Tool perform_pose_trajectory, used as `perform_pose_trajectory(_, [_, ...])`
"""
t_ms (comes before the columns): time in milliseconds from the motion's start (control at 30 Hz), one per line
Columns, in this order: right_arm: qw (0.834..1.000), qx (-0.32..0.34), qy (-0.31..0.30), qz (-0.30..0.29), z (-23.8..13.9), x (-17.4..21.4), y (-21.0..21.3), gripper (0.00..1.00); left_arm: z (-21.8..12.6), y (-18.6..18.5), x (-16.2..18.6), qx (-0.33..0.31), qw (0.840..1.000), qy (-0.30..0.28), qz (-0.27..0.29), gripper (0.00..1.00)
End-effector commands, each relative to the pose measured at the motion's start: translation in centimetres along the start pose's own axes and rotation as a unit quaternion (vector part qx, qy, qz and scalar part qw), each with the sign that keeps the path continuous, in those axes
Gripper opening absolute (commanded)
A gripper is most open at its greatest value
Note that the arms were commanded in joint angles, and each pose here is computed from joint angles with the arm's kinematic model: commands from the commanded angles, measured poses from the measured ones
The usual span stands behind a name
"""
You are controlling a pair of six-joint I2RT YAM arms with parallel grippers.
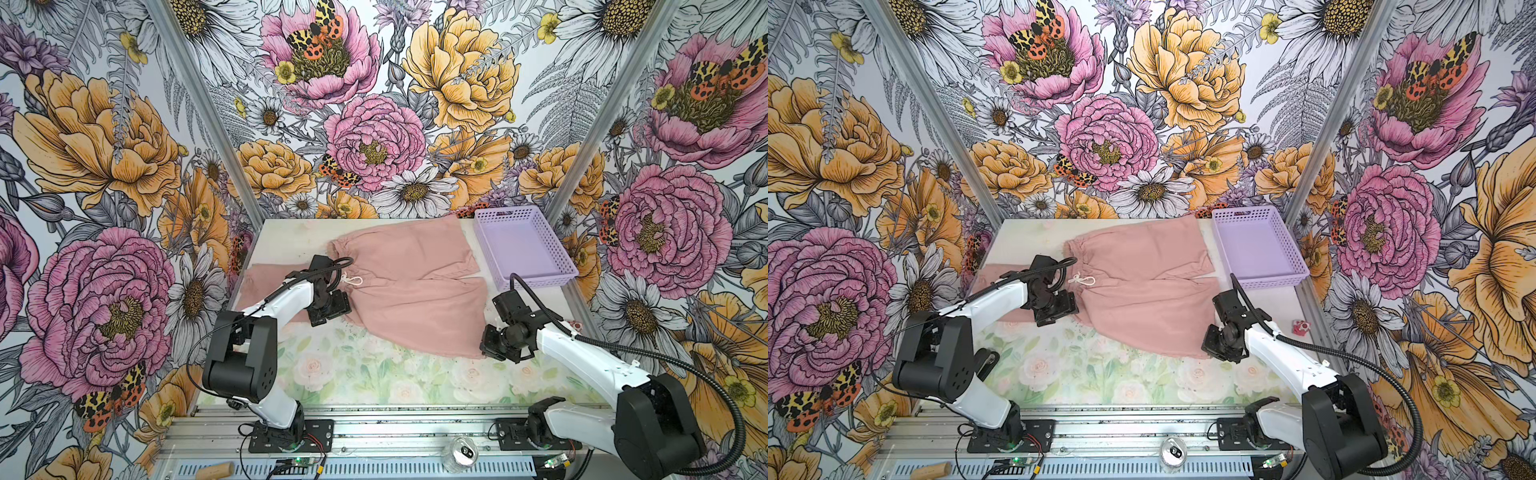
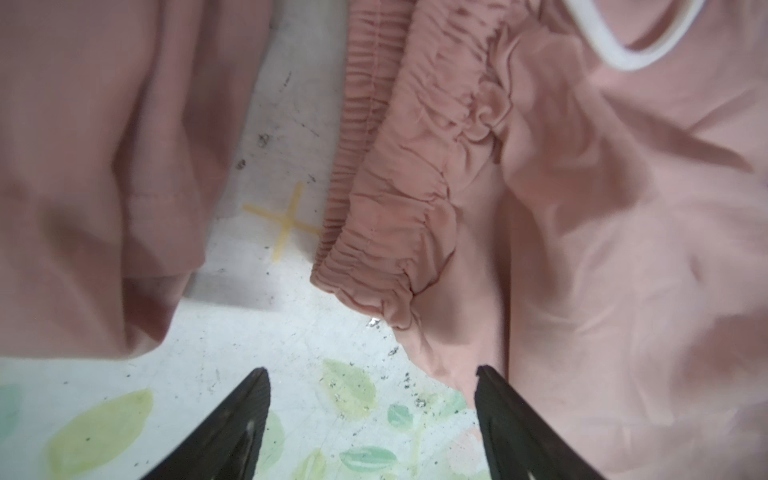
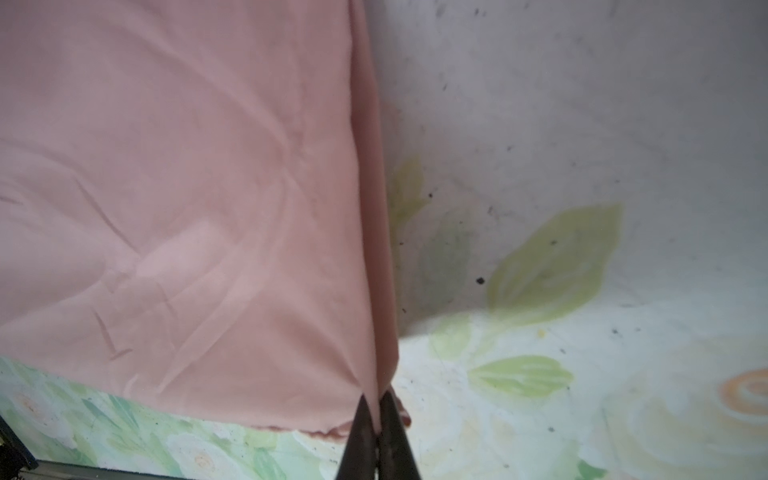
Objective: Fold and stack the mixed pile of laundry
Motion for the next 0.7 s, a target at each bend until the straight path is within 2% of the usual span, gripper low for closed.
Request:
perform_pose_trajectory(0, [1.0, 0.014, -0.011, -0.005, -0.9, -0.5, -0.5, 0.0, 0.4, -0.5, -0.7, 0.004, 1.0, -0.017, -0.003, 0.77])
perform_pose_trajectory(333, [1.0, 0.011, -0.015, -0.002, -1.2, -1.1, -0.5, 0.0, 2.3, -0.8, -1.7, -0.01, 1.0, -0.026, -0.008, 0.64])
perform_pose_trajectory(433, [1.0, 0.012, -0.015, -0.005, -1.3, -1.3, -0.4, 0.0, 3.1, -1.2, -2.1, -0.009, 1.0, -0.027, -0.012, 0.56])
perform_pose_trajectory(533, [1.0, 0.012, -0.018, -0.007, -1.4, -1.6, -0.3, 0.0, 3.9, -1.3, -2.1, -0.013, 0.999, -0.027, -0.014, 0.41])
perform_pose_trajectory(667, [1.0, 0.006, -0.024, -0.01, -1.8, -1.9, -0.1, 0.0, 4.1, -0.7, -1.8, -0.024, 0.999, -0.027, -0.017, 0.11])
Point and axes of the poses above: each gripper's point midway between its finger pads, its own z axis out along the fingers, its own y axis along the line the jaws close on, x = y × z, the point moved 3 cm from there along -z, back along the fingers, and after that the axes turned 6 degrees about -z, right-handed, at the moved point
